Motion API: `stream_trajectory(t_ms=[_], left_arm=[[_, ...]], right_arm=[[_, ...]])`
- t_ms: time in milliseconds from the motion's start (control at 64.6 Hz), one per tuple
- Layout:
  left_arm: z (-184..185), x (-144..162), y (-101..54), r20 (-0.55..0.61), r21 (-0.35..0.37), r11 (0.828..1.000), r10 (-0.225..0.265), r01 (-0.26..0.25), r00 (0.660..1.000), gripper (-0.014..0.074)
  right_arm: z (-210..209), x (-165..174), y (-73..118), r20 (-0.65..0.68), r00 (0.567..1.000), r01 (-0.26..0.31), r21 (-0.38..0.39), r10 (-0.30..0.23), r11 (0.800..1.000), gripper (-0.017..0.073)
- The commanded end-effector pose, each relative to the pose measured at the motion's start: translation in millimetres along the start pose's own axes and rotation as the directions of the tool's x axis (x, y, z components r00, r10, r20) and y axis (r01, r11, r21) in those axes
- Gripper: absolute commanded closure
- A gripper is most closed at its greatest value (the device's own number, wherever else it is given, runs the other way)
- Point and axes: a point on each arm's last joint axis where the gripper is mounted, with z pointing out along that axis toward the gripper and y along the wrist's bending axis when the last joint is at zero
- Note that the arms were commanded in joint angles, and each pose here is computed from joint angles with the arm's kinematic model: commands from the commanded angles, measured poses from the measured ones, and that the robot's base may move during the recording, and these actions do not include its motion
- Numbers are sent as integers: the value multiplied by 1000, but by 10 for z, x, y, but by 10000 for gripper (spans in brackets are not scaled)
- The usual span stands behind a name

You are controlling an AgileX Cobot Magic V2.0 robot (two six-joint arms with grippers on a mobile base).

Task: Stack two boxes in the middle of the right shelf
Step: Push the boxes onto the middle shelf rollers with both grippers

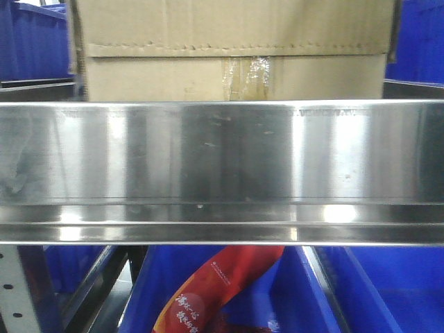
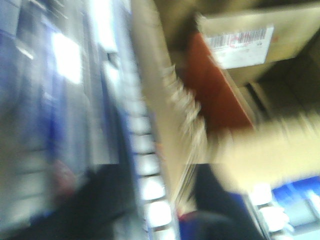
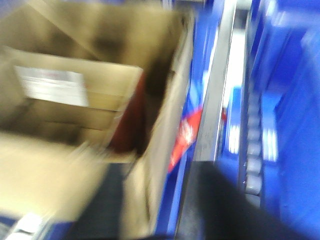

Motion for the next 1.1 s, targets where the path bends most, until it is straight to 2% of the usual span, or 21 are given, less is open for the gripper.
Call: stream_trajectory(t_ms=[0, 46, 201, 372, 557, 697, 867, 1084], left_arm=[[-226, 105, 47, 75, 8, 1000, -3, 2, 997, 633], [-263, 184, 63, 99, 11, 1000, -1, -1, 995, 703], [-371, 525, 119, 222, 29, 999, 9, -16, 975, 705], [-372, 1003, 171, 368, 53, 998, 20, -42, 930, 705], [-345, 1594, 220, 532, 89, 994, 13, -71, 847, 705], [-307, 1917, 243, 614, 108, 990, 2, -87, 790, 705], [-298, 2120, 265, 643, 113, 989, -3, -91, 766, 705], [-332, 2138, 272, 654, 114, 989, -6, -91, 756, 705]], right_arm=[[-137, 95, -7, 37, 999, 18, 23, -19, 1000, 713], [-153, 179, -10, 44, 999, 17, 27, -18, 999, 723], [-228, 551, -21, 102, 993, 47, 46, -52, 998, 721], [-213, 1013, -50, 167, 983, 69, 70, -80, 995, 721], [-236, 1492, -76, 263, 960, 76, 99, -100, 992, 721], [-234, 1733, -91, 305, 947, 71, 110, -101, 991, 721], [-229, 1834, -97, 321, 941, 69, 114, -102, 991, 721], [-232, 1825, -98, 330, 938, 68, 116, -103, 991, 721]])
